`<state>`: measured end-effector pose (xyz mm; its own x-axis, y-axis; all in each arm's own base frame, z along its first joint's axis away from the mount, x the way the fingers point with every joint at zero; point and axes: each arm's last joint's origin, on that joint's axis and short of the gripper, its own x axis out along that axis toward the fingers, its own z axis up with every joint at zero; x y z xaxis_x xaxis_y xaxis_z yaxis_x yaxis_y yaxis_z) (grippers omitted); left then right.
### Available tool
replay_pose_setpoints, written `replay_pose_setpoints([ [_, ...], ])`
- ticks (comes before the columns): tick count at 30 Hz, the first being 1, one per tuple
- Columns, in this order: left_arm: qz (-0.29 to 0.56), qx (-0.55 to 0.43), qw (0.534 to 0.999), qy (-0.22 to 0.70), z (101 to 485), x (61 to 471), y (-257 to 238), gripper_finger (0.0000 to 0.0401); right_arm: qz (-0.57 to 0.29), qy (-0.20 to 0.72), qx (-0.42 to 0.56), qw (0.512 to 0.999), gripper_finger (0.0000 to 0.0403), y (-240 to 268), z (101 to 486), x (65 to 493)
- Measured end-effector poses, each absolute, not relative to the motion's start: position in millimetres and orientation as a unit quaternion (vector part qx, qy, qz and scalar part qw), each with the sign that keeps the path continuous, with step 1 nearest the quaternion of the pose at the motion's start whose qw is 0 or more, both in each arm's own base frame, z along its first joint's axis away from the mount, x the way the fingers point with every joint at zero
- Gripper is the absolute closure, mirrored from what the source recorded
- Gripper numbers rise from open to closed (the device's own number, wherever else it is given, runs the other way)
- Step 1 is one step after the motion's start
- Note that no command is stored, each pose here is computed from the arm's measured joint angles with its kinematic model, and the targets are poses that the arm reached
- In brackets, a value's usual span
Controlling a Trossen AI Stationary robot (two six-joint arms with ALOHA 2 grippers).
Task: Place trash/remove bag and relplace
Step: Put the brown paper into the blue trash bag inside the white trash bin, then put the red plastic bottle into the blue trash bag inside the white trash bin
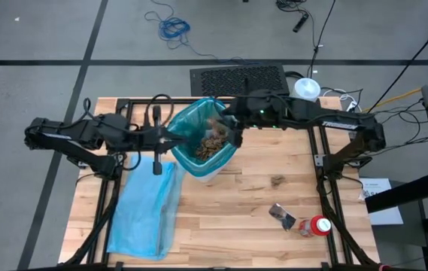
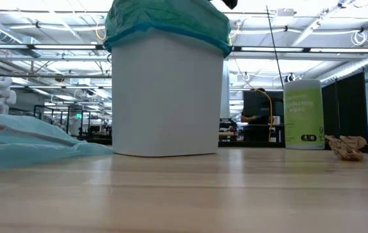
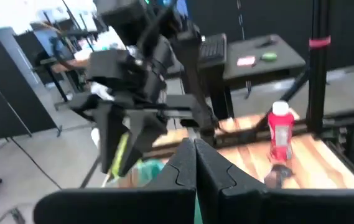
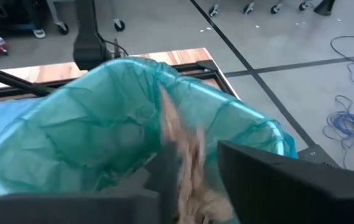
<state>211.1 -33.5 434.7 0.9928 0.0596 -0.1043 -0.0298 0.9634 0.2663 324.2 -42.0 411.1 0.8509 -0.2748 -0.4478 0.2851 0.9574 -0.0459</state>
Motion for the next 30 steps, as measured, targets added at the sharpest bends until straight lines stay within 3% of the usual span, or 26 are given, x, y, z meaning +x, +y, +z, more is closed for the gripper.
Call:
replay_pose_setpoints([
  [4,0.02,0.134,0.984,0.12,421,212,-36,0.0401,-0.144,0.231,-0.003,0.962,0.0227,-44,411,325],
  [7,0.022,0.129,0.981,0.146,413,215,-42,0.0401,-0.143,0.234,-0.009,0.962,0.0209,-43,417,314],
  [10,0.008,0.131,0.98,0.147,406,218,-50,0.0401,-0.142,0.261,-0.004,0.955,0.0238,-37,426,288],
  [15,0.013,0.124,0.983,0.136,397,223,-58,0.0401,-0.133,0.364,0.041,0.921,0.0361,-18,423,242],
  [17,0.015,0.119,0.986,0.117,395,226,-59,0.0401,-0.125,0.405,0.061,0.903,0.0391,-6,420,225],
  [23,0.016,0.118,0.986,0.116,388,230,-60,0.0401,-0.061,0.504,0.133,0.851,0.0379,40,411,198],
  [30,0.016,0.117,0.987,0.111,388,231,-60,0.0401,-0.051,0.574,0.208,0.79,0.0377,94,402,180],
])
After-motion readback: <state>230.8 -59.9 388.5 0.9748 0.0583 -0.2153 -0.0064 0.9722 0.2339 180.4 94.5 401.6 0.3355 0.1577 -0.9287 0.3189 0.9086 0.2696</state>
